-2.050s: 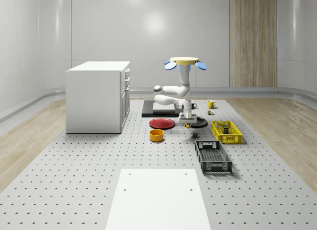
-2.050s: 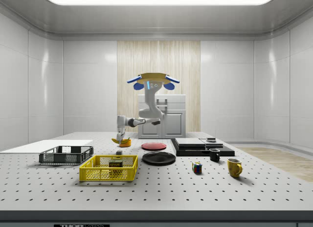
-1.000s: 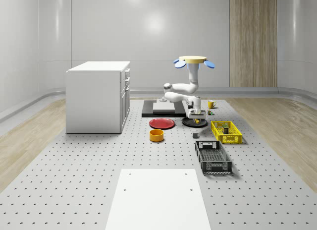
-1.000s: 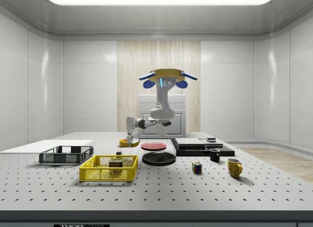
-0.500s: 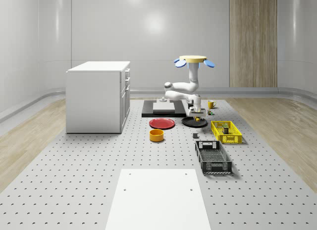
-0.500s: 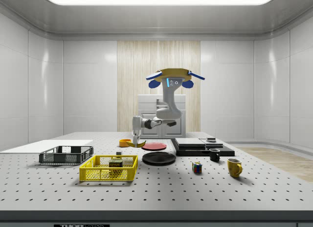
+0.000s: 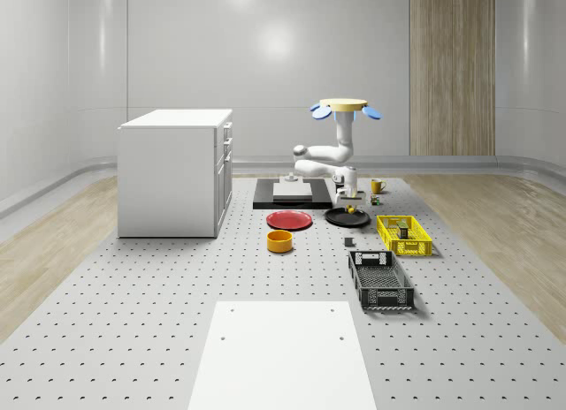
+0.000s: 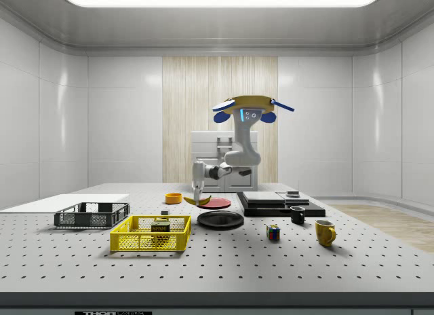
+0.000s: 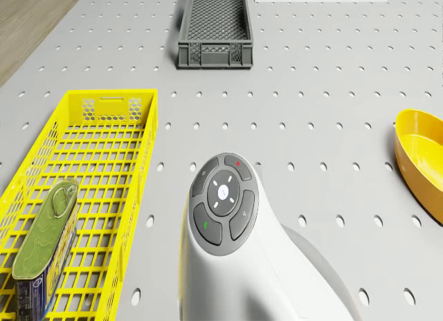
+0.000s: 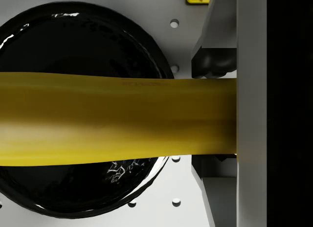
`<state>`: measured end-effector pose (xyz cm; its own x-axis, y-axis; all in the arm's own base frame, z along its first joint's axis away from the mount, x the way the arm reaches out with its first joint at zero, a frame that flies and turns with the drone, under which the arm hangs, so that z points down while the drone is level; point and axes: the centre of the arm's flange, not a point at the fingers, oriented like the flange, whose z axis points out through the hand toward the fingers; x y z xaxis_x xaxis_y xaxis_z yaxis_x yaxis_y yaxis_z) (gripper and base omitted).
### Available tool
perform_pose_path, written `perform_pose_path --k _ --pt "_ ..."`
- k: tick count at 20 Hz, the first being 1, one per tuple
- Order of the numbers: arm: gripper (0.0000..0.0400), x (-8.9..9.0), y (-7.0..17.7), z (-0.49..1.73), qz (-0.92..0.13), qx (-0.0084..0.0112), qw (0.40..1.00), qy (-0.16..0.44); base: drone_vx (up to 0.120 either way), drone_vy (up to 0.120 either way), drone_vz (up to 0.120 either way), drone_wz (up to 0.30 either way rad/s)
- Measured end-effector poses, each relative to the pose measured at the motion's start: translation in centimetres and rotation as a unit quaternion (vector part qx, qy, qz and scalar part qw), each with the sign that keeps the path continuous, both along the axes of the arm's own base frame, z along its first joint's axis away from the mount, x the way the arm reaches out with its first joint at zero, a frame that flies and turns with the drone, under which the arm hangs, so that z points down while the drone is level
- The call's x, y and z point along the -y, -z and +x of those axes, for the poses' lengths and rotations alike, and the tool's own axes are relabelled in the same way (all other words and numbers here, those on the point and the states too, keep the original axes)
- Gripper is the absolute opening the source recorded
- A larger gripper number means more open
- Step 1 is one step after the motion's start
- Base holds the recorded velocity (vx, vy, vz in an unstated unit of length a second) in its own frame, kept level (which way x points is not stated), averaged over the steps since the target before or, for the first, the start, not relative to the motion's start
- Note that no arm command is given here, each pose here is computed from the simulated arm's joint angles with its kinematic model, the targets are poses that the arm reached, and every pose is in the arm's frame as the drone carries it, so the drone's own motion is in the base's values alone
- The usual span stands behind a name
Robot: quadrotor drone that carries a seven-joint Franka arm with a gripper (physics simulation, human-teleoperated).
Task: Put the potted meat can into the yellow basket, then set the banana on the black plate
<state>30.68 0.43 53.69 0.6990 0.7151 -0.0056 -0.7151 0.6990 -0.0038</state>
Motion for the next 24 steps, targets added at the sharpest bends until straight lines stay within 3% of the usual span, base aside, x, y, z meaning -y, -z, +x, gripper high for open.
perform_pose_path --k 21,24 --pt "0.0201 0.00 0.00 0.00 0.000 0.0000 1.000 0.000 -0.120 0.000 -0.002 0.000" --pt "0.0201 0.00 -0.32 0.00 0.000 0.0000 1.000 0.000 -0.027 0.000 0.000 0.000"
